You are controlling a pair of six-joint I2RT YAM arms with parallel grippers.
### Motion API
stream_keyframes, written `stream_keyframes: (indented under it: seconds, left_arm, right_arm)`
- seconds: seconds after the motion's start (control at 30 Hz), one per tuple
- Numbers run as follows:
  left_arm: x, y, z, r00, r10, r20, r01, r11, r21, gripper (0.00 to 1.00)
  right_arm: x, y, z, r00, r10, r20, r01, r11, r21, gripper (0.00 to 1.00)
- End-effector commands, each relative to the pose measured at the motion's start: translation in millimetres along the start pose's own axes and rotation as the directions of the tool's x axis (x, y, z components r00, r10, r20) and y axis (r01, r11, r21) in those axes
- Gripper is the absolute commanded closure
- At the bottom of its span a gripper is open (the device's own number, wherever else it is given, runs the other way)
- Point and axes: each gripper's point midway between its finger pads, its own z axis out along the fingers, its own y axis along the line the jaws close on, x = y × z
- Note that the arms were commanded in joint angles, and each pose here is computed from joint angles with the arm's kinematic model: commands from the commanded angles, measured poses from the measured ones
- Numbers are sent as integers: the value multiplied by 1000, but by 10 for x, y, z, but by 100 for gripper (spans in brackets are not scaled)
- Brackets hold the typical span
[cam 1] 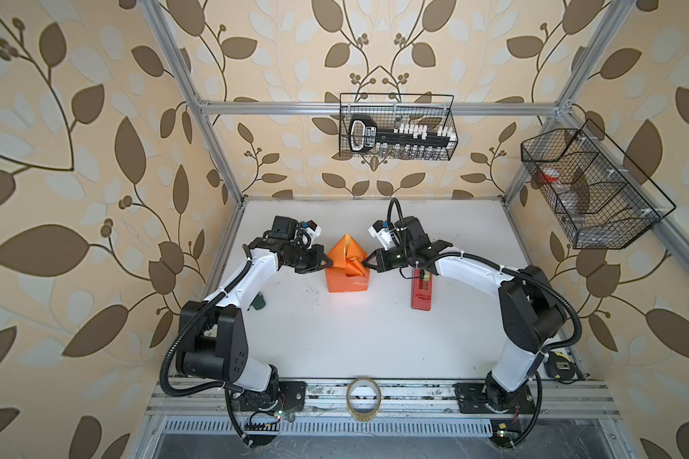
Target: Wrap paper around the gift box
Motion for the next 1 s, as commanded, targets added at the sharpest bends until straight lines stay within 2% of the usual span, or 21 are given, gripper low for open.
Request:
stream_keyframes:
  seconds: [0.0, 0.23, 0.43, 0.67, 0.77, 0.97]
  left_arm:
    - [-44, -89, -64, 999, 8, 32, -8, 1000, 12, 100]
    - [-185, -258, -168, 998, 28, 48, -30, 999, 37, 100]
    - [-110, -181, 44, 1000, 1, -2, -1, 999, 53, 100]
    - [26, -10, 189, 999, -3, -40, 3, 1000, -9, 100]
    - [52, 59, 228, 999, -2, -43, 0, 999, -34, 100]
    - [20, 16, 185, 999, 14, -36, -16, 999, -34, 100]
  right_arm:
    - [377, -220, 122, 993, 59, -101, -52, 996, 67, 100]
    - [407, -222, 117, 993, 62, -104, -55, 996, 69, 100]
    - [392, -168, 122, 993, 52, -105, -46, 997, 58, 100]
    - [348, -47, 107, 994, 16, -112, -12, 999, 37, 100]
    - [210, 68, 83, 995, -25, -99, 27, 999, 20, 100]
    - [95, 239, 34, 995, -55, -81, 54, 998, -16, 100]
